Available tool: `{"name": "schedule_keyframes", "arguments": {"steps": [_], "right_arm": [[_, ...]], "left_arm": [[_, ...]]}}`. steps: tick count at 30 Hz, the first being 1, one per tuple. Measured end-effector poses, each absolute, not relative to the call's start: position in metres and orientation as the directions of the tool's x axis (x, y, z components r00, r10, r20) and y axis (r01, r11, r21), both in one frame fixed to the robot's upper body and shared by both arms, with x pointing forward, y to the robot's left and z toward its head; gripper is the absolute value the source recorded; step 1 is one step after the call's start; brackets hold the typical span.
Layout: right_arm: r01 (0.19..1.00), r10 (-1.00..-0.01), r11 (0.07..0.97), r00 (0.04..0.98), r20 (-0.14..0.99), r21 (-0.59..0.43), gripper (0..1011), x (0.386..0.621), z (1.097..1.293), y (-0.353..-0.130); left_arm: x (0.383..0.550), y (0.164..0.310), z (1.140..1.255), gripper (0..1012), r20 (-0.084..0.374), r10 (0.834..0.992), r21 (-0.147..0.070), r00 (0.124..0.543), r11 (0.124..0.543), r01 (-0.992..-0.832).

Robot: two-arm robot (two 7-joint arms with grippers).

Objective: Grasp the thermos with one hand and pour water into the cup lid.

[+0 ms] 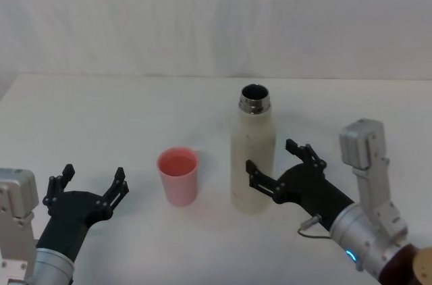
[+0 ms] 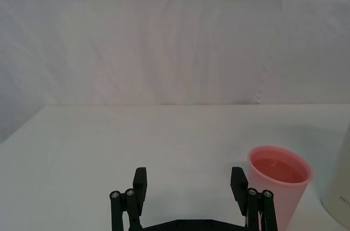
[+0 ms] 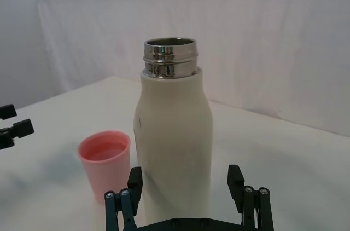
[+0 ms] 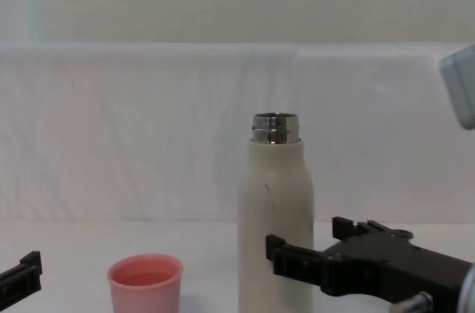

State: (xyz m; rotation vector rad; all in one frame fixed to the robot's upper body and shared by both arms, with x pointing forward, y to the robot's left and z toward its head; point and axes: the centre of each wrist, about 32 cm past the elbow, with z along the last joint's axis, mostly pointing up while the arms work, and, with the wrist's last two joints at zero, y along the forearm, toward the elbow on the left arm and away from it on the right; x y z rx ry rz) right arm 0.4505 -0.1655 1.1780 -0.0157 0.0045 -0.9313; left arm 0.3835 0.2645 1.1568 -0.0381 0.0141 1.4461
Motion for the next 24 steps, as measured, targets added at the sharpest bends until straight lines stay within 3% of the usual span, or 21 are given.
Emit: {"name": "schedule_keyframes", "arguments": {"steps": [12, 24], "right_arm": [[0.814, -0.814, 0.581, 0.581, -0.018, 0.014, 1002, 0.421, 1.172, -0.187], [0.882, -0.882, 0.471, 0.471, -0.009, 0.025, 1002, 0.423, 1.155, -0.212]], "left_arm": [[0.384, 0.265, 1.157, 1001, -0.033, 0.992, -0.018, 0.125, 0.124, -0.992], [0.384, 0.265, 1.157, 1001, -0.033, 0.992, -0.018, 0.125, 0.124, -0.992]]}}
